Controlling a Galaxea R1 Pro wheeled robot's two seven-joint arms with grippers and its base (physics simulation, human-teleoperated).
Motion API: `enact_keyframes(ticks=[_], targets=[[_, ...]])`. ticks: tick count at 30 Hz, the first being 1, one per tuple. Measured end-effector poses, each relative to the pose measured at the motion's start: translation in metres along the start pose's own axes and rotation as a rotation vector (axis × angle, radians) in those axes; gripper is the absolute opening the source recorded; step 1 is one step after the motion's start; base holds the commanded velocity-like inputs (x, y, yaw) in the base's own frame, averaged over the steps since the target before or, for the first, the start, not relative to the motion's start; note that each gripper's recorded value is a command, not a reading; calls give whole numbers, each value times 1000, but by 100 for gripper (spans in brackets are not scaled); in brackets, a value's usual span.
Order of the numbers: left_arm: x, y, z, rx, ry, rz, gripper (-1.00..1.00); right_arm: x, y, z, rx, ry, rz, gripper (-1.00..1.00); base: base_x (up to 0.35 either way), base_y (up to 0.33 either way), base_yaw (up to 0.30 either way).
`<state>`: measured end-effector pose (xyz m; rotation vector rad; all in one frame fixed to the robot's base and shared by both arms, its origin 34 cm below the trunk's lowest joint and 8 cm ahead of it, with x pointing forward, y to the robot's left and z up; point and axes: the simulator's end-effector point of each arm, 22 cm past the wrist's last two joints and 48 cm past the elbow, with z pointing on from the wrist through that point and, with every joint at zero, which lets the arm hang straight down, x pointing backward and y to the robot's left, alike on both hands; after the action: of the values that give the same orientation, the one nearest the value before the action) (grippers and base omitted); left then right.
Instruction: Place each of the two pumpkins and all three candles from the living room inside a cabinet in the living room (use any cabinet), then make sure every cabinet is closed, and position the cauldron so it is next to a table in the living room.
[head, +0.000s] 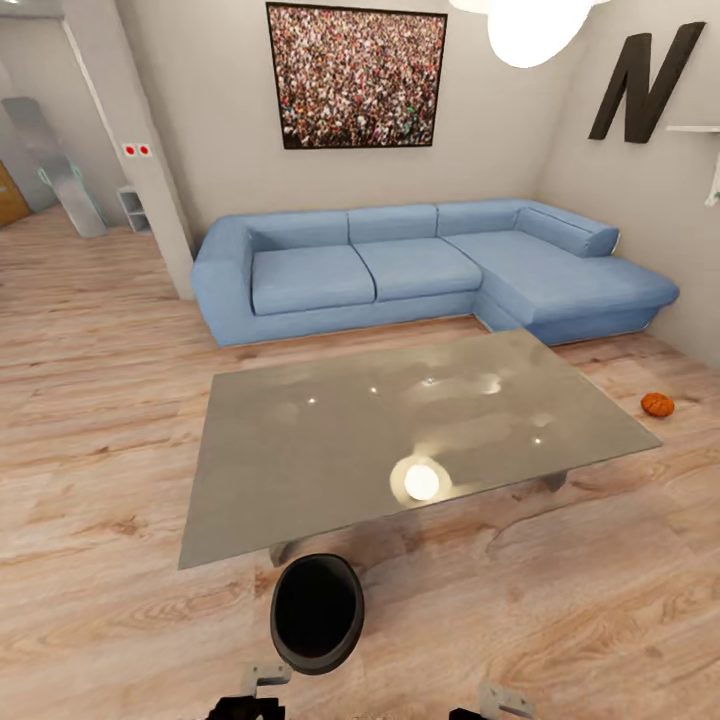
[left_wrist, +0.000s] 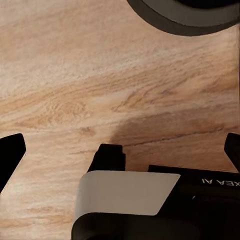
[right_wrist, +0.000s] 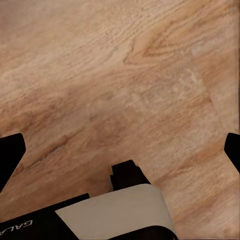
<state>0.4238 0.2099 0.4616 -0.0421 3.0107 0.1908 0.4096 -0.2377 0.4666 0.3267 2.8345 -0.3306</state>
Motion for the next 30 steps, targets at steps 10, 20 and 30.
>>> enact_keyframes(ticks=[10,20,30], targets=[[1,-1,2,1,-6,4,100,4,-1,1,3,9,-2,100,-74,1,-254],[-1,-2,3,2,-23,-4,100,9,-3,3,8,21,-6,100,-1,0,-254],[3,-1,6,-1,-16,0,100,15,-5,5,12,33,-9,100,0,0,-254]])
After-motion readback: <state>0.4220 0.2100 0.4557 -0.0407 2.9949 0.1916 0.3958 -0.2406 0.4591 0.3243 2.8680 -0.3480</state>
